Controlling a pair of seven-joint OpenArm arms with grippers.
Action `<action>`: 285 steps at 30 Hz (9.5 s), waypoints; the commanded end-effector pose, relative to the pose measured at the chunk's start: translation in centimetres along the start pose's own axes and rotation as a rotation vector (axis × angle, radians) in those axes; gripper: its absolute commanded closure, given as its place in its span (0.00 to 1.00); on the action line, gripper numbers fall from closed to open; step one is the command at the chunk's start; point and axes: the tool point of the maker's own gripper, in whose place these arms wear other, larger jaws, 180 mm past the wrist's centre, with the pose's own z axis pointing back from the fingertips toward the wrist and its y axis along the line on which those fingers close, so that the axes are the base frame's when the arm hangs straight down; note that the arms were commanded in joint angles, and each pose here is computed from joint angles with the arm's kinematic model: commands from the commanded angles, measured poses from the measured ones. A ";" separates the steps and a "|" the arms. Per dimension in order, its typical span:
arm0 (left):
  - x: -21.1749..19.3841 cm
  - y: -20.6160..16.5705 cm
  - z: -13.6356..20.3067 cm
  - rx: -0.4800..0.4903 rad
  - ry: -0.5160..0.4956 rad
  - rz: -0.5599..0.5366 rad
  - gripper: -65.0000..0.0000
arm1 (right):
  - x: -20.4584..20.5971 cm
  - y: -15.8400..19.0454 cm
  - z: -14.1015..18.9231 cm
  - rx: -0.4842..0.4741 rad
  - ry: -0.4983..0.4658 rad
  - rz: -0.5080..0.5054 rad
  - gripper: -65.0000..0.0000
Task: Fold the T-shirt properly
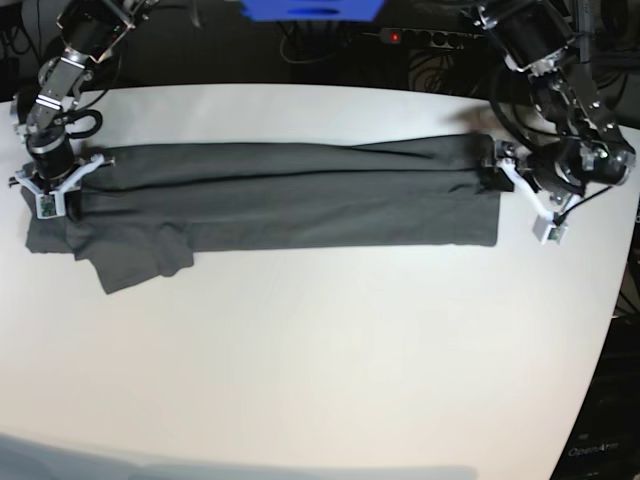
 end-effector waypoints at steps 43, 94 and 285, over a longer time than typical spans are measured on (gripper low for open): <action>-0.1 -4.7 -4.1 -0.266 0.030 0.063 0.54 | -2.4 -0.5 0.7 -0.006 0.109 0.041 0.99; 8.0 -17.5 -2.6 -0.431 -0.125 -0.271 0.95 | -2.6 1.2 0.5 0.025 0.114 0.035 0.98; 4.5 -26.2 -8.3 -0.729 -0.066 0.098 0.96 | -0.1 0.2 2.5 -0.031 0.056 0.113 0.98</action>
